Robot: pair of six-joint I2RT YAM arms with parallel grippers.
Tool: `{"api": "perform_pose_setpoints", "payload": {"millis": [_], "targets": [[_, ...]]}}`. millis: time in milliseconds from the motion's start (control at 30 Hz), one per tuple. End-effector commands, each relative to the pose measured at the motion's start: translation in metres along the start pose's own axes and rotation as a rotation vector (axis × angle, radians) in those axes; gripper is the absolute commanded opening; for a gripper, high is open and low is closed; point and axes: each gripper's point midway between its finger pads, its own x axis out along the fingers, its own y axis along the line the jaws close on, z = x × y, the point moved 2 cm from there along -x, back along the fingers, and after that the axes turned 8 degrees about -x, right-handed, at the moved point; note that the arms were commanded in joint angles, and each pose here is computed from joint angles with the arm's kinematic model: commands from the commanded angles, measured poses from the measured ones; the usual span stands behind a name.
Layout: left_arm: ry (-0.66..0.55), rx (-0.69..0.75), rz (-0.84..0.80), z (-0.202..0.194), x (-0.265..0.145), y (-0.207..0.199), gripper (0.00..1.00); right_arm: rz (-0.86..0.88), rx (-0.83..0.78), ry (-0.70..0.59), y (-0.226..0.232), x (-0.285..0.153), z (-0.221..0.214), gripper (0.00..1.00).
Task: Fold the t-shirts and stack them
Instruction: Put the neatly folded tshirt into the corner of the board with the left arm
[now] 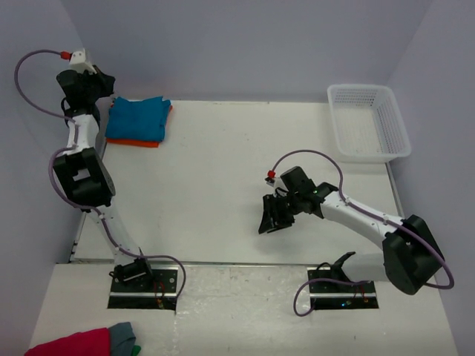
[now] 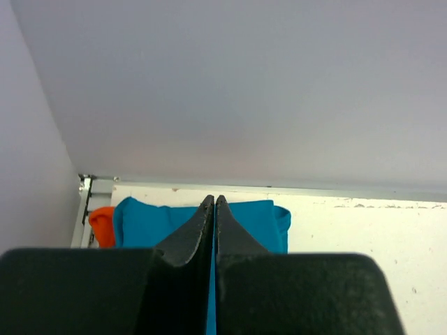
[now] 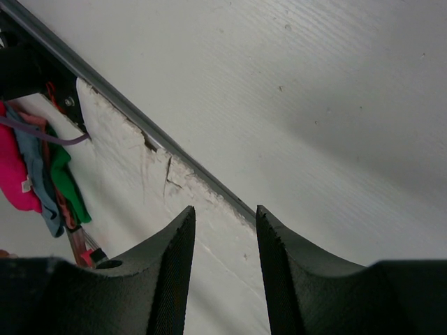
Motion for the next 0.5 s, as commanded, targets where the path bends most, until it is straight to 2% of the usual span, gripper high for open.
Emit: {"api": "perform_pose_setpoints", "payload": {"millis": [0, 100, 200, 300, 333, 367, 433, 467], "targets": [[-0.004, 0.137, -0.036, 0.014, -0.001, -0.043, 0.0, 0.031, -0.029, -0.049, 0.011, -0.005, 0.005, 0.41], [0.028, 0.223, 0.015, 0.002, 0.003, -0.06, 0.0, 0.032, -0.038, -0.063, 0.012, -0.007, 0.006, 0.41], [0.063, 0.241, 0.092, -0.018, 0.007, -0.062, 0.0, 0.023, -0.044, -0.07, 0.013, -0.009, 0.007, 0.41], [0.049, 0.168, 0.217, -0.027, 0.006, -0.044, 0.0, 0.028, -0.057, -0.083, 0.015, -0.012, 0.007, 0.42], [0.016, 0.163, 0.343, -0.024, 0.0, -0.029, 0.0, 0.026, -0.062, -0.085, 0.014, -0.012, 0.008, 0.42], [0.023, 0.158, 0.387, -0.036, -0.001, -0.028, 0.0, 0.025, -0.06, -0.083, 0.014, -0.012, 0.007, 0.42], [-0.032, 0.186, 0.411, -0.032, -0.003, -0.034, 0.0, 0.023, -0.056, -0.075, 0.012, -0.01, 0.006, 0.42], [-0.021, 0.225, 0.446, -0.046, -0.005, -0.036, 0.0, 0.029, -0.057, -0.077, 0.013, -0.009, 0.006, 0.42]]}}
